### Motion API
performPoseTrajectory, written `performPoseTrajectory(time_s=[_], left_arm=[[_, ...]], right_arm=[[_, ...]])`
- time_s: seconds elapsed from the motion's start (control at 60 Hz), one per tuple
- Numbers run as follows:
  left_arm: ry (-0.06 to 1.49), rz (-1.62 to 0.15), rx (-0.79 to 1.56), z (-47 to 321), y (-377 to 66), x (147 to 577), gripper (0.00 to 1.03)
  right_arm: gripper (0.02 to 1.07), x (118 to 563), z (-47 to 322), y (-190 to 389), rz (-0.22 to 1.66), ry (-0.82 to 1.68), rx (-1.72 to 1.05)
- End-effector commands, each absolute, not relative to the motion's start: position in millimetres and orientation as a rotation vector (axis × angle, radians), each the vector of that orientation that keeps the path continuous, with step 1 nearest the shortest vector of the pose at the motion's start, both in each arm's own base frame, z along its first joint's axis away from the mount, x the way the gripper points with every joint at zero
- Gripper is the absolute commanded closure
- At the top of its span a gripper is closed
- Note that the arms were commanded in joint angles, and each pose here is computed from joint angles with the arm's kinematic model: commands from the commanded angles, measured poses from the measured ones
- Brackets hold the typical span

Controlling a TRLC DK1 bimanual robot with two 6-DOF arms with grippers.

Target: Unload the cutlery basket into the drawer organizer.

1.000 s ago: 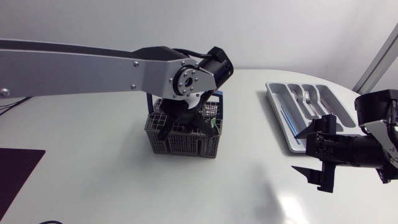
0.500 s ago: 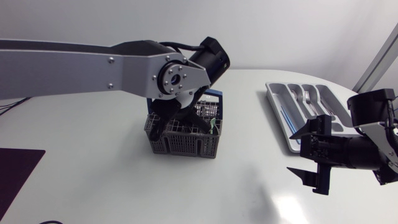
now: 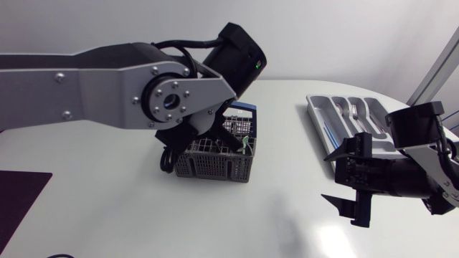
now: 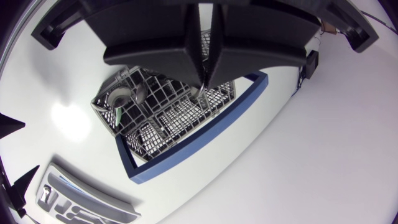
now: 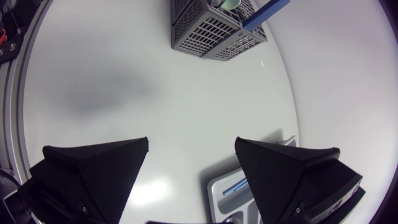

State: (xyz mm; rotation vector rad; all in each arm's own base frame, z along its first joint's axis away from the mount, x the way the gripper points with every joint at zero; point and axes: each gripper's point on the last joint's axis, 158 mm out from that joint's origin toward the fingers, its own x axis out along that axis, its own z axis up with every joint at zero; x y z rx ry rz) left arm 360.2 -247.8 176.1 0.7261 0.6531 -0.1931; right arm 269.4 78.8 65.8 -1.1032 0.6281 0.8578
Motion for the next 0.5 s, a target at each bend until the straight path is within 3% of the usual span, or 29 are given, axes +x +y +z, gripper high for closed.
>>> performPoseTrajectory(time_s=[0.0, 0.483], left_arm=[[0.610, -0.172, 0.767, 186, -239, 355, 0.99], [0.452, -0.156, 0.761, 224, -230, 336, 0.99]], right_arm=[[0.07, 265, 62, 82, 0.851, 0.649, -1.082], [0.07, 279, 97, 122, 0.829, 0.557, -0.975]])
